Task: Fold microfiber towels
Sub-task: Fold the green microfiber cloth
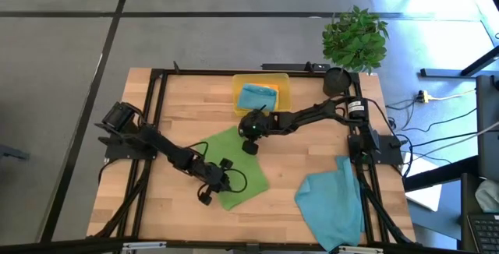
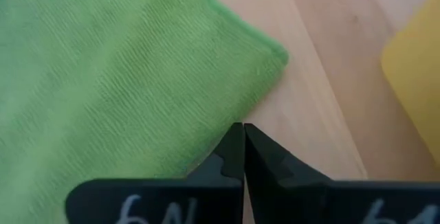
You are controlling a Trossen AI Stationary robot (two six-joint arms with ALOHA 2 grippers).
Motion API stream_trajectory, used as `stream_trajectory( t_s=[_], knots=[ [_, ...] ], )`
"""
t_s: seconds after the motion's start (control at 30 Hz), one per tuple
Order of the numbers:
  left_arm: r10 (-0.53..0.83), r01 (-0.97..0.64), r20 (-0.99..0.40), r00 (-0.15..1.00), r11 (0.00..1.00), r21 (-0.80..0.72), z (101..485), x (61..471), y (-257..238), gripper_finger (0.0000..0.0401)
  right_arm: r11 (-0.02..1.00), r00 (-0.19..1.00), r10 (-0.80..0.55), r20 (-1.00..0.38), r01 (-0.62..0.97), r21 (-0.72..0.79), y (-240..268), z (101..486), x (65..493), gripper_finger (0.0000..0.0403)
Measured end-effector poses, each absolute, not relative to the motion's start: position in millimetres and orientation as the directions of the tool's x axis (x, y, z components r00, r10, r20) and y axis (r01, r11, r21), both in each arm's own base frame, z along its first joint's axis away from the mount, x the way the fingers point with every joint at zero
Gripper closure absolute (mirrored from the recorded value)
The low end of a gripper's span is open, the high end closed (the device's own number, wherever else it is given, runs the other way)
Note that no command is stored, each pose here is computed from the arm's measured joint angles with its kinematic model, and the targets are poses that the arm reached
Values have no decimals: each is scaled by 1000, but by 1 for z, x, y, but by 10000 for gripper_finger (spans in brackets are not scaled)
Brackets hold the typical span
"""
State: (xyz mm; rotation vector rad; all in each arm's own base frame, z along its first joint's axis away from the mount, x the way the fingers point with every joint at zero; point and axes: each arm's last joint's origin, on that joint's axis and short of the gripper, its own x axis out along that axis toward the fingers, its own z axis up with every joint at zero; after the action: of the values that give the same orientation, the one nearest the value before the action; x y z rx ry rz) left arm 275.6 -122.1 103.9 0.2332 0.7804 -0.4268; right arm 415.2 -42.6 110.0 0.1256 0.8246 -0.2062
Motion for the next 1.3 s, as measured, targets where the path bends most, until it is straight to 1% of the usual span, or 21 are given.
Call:
stream_trajectory(
  t_s=[0.13,0.37,0.47,0.53,0.63,0.7,1.03,1.17,1.3],
  knots=[
    [-282,465,-743,606,884,43,103,273,-122,399,967,618,-162,-769,255,2,-41,108,412,397],
    [-284,475,-737,613,878,57,104,274,-122,394,967,608,-162,-777,254,-2,-30,117,408,397],
    [-271,477,-733,624,875,83,111,274,-121,395,963,638,-203,-743,266,-35,-29,131,408,397],
    [-273,479,-718,640,873,95,118,274,-121,399,963,686,-210,-697,266,-29,-30,140,412,397],
    [-293,480,-676,676,871,104,130,277,-123,399,974,739,-156,-655,226,23,-29,143,417,397],
    [-293,486,-686,666,868,101,129,275,-124,397,978,766,-128,-630,202,47,-28,143,420,397],
    [-342,524,-666,664,847,87,130,269,-140,399,977,767,-133,-627,207,45,-28,141,421,397],
    [-354,530,-640,682,843,99,131,272,-143,399,977,764,-139,-630,211,41,-28,130,424,397],
    [-354,536,-665,657,840,83,121,275,-138,400,978,750,-127,-649,205,46,-29,118,425,397]
  ],
)
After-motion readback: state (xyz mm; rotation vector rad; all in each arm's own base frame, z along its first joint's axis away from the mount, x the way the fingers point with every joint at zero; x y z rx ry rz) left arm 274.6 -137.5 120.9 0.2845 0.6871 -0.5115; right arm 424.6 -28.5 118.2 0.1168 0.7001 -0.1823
